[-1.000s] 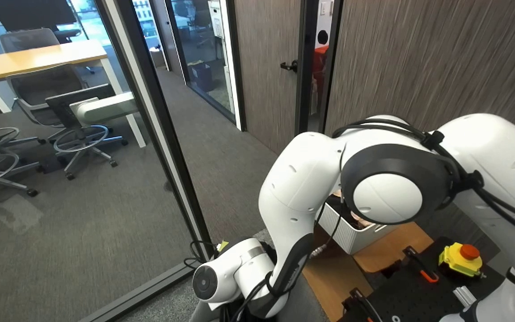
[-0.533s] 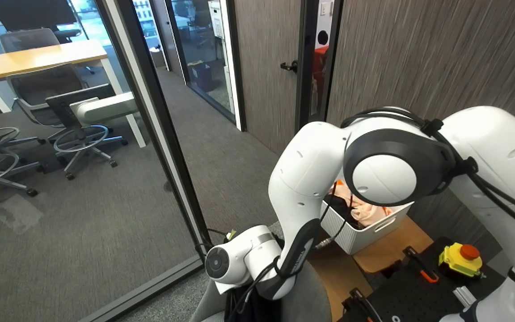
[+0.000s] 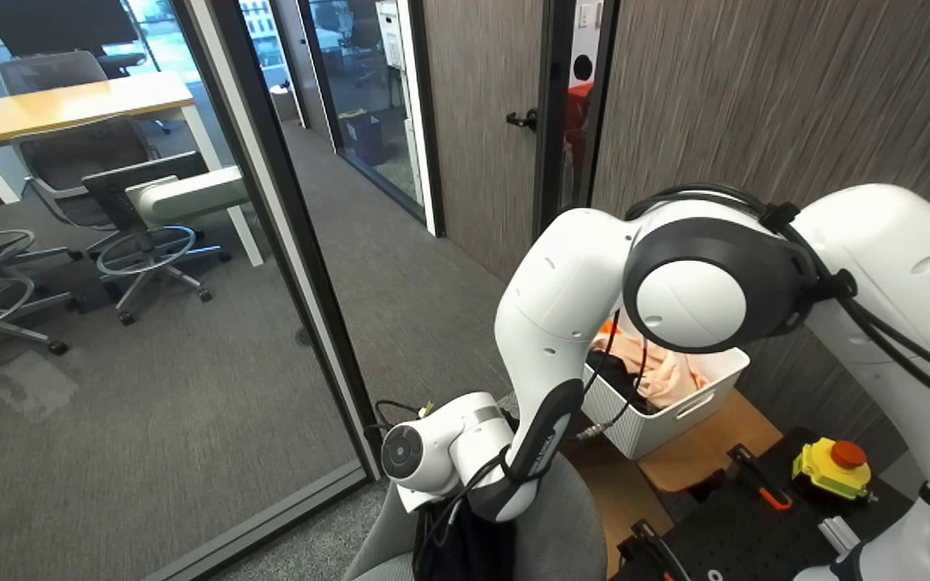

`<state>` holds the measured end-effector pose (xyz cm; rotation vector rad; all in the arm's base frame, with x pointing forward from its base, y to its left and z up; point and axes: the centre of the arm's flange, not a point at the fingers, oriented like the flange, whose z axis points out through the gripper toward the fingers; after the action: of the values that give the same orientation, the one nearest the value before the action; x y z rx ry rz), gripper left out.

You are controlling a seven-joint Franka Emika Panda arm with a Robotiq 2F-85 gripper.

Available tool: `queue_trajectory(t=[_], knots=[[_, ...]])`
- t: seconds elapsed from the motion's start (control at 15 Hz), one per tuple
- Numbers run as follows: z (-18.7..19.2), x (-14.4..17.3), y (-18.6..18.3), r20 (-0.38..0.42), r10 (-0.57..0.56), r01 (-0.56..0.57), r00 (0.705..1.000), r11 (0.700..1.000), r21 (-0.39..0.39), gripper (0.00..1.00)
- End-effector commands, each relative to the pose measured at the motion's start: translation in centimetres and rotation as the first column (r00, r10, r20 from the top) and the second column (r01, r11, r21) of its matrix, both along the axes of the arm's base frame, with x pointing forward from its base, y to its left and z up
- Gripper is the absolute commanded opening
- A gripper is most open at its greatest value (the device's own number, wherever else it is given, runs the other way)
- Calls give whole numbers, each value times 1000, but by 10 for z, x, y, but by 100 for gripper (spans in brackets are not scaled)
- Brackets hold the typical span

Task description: Pick up the shirt from the chair and put it in the white bin

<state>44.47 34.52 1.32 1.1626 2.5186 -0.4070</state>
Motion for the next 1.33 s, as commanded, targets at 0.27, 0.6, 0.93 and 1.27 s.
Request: queue_trajectory(t=[0.27,0.6,0.93,1.27], knots=[[13,17,-3,-42,-8,7,999,1000,-24,100],[27,0,28,-103,6,-4,995,1000,18,100],[27,-4,38,-121,-4,7,993,1000,21,100],[32,-3,42,-135,-11,15,991,999,30,75]])
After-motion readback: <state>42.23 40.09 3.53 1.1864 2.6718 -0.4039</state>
